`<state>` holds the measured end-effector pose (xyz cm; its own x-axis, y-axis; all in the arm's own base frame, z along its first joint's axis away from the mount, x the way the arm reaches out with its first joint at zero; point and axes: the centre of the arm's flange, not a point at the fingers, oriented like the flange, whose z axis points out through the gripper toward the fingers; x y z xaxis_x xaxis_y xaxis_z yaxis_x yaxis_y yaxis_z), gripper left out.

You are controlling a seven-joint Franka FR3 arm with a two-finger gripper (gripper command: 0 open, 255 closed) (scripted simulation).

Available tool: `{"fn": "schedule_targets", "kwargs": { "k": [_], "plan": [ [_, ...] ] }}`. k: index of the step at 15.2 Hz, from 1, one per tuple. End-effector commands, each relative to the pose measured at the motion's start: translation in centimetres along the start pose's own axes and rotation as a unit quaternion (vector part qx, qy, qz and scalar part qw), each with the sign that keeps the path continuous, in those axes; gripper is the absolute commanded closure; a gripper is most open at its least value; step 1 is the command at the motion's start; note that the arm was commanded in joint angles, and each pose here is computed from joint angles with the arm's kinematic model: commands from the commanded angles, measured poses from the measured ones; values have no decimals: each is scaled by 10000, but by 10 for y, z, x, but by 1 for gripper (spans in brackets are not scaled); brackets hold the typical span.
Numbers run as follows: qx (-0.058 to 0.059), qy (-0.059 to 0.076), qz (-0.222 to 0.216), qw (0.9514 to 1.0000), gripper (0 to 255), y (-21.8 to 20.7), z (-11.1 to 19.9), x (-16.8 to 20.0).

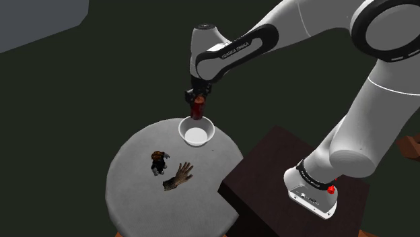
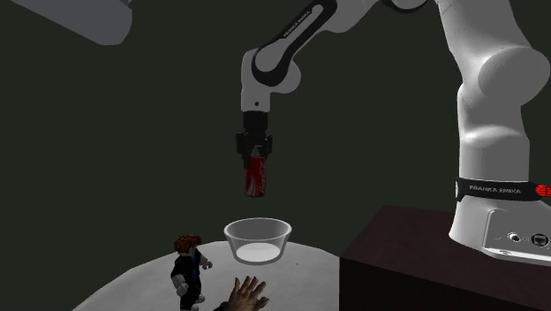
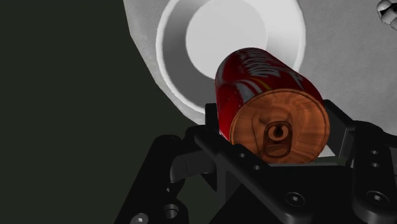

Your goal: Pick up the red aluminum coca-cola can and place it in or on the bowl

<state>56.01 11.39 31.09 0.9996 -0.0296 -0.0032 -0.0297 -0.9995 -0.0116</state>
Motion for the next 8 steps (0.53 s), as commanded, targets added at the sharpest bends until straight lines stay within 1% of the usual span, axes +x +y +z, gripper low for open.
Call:
{"fn": "schedule_targets", "kwargs": {
  "k": [1,8],
  "plan": [
    [0,2,-1,10000,255,5,6,-5],
    [0,2,-1,10000,255,5,43,-5]
  ]
}}
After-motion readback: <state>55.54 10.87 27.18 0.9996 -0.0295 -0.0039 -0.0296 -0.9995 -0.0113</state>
